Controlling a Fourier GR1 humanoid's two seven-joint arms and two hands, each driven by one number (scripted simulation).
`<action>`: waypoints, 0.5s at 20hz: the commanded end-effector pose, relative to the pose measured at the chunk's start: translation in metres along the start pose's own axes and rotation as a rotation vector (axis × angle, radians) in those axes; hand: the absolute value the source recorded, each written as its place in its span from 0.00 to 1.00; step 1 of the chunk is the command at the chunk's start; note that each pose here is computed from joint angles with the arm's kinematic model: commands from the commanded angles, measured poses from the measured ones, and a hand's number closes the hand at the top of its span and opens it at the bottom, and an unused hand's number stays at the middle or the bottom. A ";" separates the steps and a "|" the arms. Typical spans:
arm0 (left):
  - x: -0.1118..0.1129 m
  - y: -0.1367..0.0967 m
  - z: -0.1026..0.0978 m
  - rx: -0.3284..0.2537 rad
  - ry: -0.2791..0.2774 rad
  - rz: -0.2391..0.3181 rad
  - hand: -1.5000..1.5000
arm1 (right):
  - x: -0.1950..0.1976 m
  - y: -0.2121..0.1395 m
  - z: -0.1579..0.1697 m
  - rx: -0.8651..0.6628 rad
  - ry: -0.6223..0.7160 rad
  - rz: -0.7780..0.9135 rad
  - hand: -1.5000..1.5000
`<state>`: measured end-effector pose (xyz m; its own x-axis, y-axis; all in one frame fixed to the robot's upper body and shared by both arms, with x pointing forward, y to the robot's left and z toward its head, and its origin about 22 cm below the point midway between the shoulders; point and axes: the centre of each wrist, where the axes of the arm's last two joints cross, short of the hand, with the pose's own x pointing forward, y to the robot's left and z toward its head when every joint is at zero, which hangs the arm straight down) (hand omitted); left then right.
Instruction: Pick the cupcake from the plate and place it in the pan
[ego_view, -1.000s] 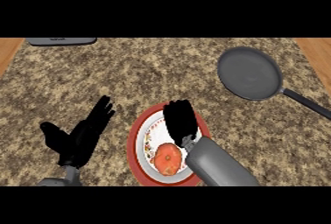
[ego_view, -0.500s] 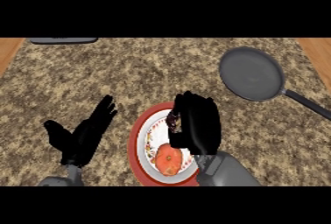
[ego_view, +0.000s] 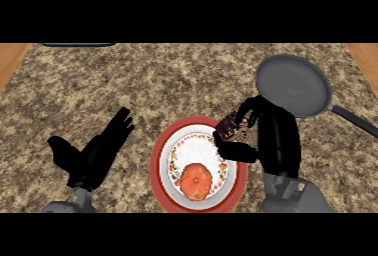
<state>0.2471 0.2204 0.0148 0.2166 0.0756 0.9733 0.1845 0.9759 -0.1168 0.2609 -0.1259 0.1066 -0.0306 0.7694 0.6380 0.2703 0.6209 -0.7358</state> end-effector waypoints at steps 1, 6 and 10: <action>-0.007 0.018 -0.009 -0.008 -0.005 -0.005 0.50 | -0.042 0.003 -0.012 -0.015 0.030 -0.024 1.00; -0.006 0.007 -0.019 -0.004 -0.016 -0.029 0.50 | -0.074 -0.005 -0.072 -0.092 0.029 0.134 1.00; 0.002 -0.026 -0.002 -0.019 0.005 -0.008 0.50 | -0.100 0.004 -0.095 -0.178 0.034 0.146 1.00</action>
<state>0.2530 0.2146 0.0167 0.2123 0.0666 0.9749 0.2019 0.9731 -0.1105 0.3311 -0.1920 0.0663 0.0353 0.8372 0.5457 0.3724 0.4957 -0.7846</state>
